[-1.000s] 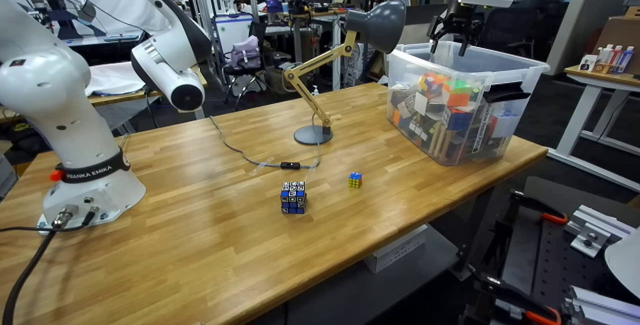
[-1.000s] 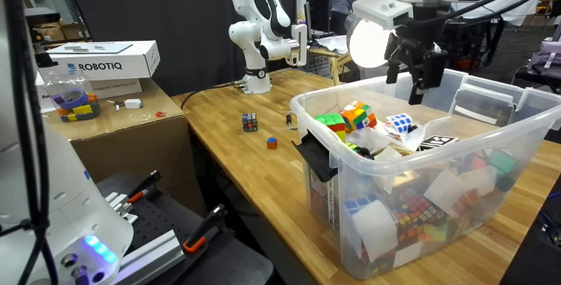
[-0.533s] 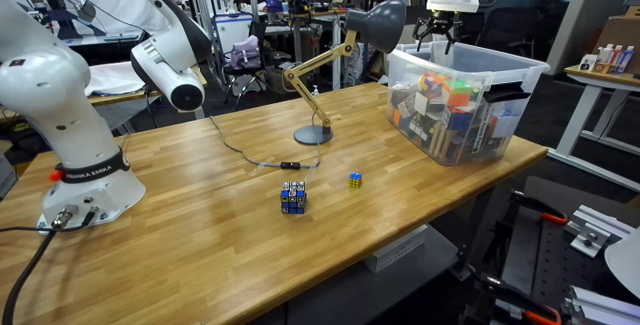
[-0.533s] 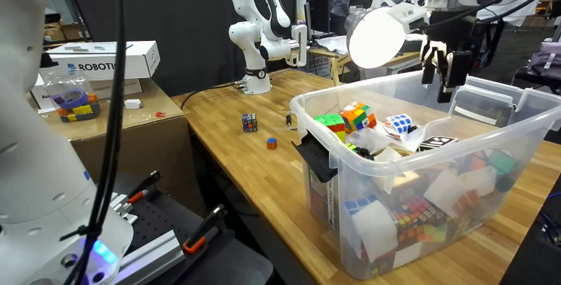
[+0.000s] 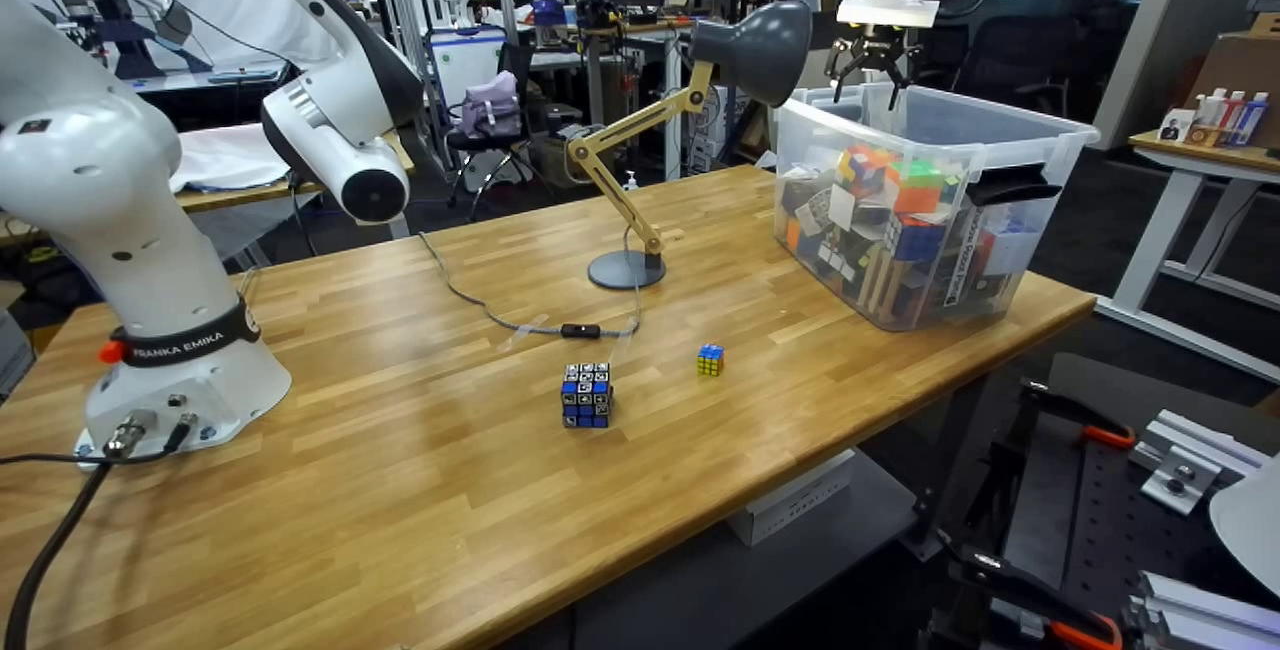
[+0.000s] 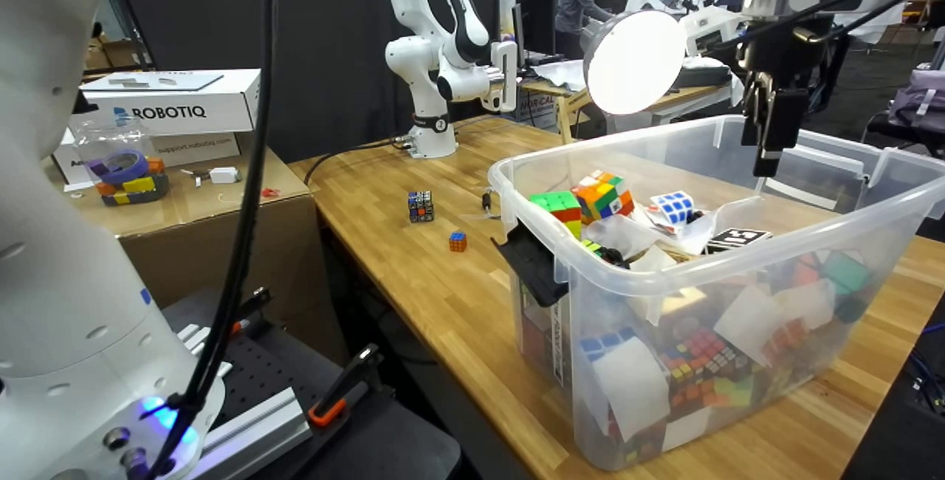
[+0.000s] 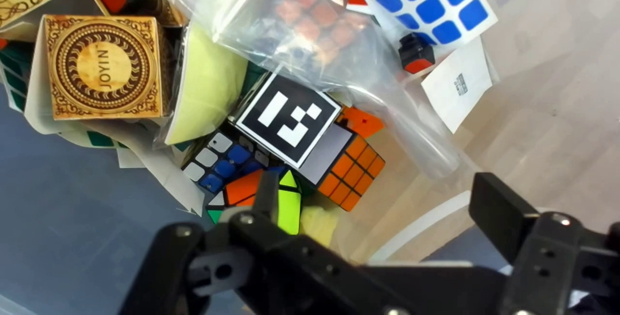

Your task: Remove a cube from the storage container

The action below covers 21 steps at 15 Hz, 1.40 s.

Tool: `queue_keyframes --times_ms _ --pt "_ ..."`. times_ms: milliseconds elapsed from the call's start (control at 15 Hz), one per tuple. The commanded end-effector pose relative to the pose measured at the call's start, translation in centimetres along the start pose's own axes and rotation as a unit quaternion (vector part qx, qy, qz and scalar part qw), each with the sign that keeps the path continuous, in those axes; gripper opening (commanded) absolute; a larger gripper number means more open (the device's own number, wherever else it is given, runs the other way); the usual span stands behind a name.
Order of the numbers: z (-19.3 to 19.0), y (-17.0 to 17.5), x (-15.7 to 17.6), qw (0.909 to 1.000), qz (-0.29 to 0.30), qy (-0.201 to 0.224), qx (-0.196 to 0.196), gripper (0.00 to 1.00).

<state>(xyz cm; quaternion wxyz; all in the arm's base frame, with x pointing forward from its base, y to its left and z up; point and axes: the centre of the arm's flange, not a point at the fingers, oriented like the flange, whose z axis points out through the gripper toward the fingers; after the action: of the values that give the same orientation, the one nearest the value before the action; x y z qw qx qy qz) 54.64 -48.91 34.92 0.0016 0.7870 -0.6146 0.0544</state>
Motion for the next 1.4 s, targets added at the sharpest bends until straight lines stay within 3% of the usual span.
queue_keyframes --times_ms 0,333,733,1133,1333 --pt "0.0 0.0 0.0 1.0 0.0 0.0 0.0 1.0" --pt "0.3 0.0 0.0 1.0 0.007 0.002 -0.003 1.0" --pt "2.6 1.2 0.6 0.9938 0.105 0.013 -0.035 1.0" --pt "4.1 1.3 -0.8 0.9787 0.2 0.001 -0.047 1.0" --pt "5.3 0.5 -1.9 0.9627 0.265 0.002 -0.054 1.0"
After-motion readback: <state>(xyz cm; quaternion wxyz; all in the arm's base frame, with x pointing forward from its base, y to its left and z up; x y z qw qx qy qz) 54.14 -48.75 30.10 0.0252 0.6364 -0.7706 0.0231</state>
